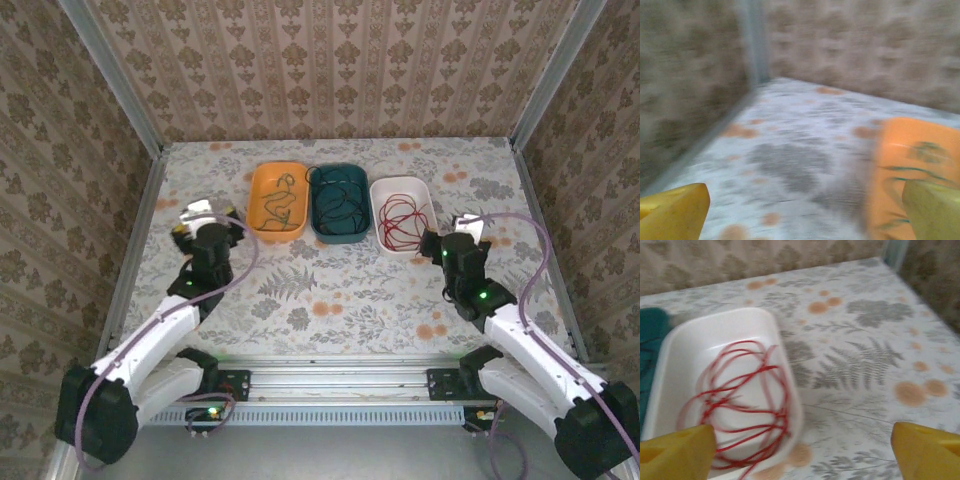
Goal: Untangle the cables
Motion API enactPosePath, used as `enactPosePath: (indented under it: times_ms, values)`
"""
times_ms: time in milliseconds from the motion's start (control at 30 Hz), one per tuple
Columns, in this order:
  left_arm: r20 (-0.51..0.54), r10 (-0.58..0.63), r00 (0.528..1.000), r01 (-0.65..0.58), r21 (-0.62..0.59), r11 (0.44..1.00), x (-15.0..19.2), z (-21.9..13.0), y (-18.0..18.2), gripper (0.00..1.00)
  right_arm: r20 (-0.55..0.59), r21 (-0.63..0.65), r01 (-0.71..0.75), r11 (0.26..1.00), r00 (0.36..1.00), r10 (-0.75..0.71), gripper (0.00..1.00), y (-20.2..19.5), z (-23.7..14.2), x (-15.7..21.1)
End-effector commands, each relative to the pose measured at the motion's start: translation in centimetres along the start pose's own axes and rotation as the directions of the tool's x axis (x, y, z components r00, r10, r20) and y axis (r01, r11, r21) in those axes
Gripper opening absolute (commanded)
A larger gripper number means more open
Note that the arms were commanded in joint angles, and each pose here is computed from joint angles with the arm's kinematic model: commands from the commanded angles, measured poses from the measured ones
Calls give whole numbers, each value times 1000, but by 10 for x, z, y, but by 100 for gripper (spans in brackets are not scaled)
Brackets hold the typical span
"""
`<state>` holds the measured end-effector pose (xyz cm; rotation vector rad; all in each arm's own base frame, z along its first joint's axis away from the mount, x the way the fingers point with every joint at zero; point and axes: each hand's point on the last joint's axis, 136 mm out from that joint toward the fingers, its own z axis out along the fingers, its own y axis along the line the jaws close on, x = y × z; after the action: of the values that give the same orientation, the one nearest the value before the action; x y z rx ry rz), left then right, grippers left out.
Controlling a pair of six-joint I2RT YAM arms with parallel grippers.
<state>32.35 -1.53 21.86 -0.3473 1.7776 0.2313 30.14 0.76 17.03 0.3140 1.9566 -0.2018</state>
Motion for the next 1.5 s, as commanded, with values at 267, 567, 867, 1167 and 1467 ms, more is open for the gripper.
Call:
enactPosePath:
  times_ms: [267, 567, 867, 1167, 1467]
  values:
    - [-166, 268, 949, -302, -235, 924, 66, 44, 62, 100, 146, 225, 147, 963, 972, -183, 100, -10, 75, -4]
    - [-72, 323, 944, -328, -78, 941, 69, 91, 16, 100, 46, -217, 72, 974, 997, -63, 100, 11, 119, 29]
    - [15, 226, 974, -224, 210, 952, 95, 97, 3, 100, 60, -218, 74, 973, 996, -62, 100, 12, 120, 27]
    - [-36, 213, 976, -203, 189, 961, 98, 105, 9, 100, 62, -211, 94, 973, 995, -83, 100, 15, 119, 28]
    - [-30, 221, 975, -212, 186, 959, 97, 105, 9, 100, 47, -218, 90, 972, 996, -82, 100, 16, 122, 29]
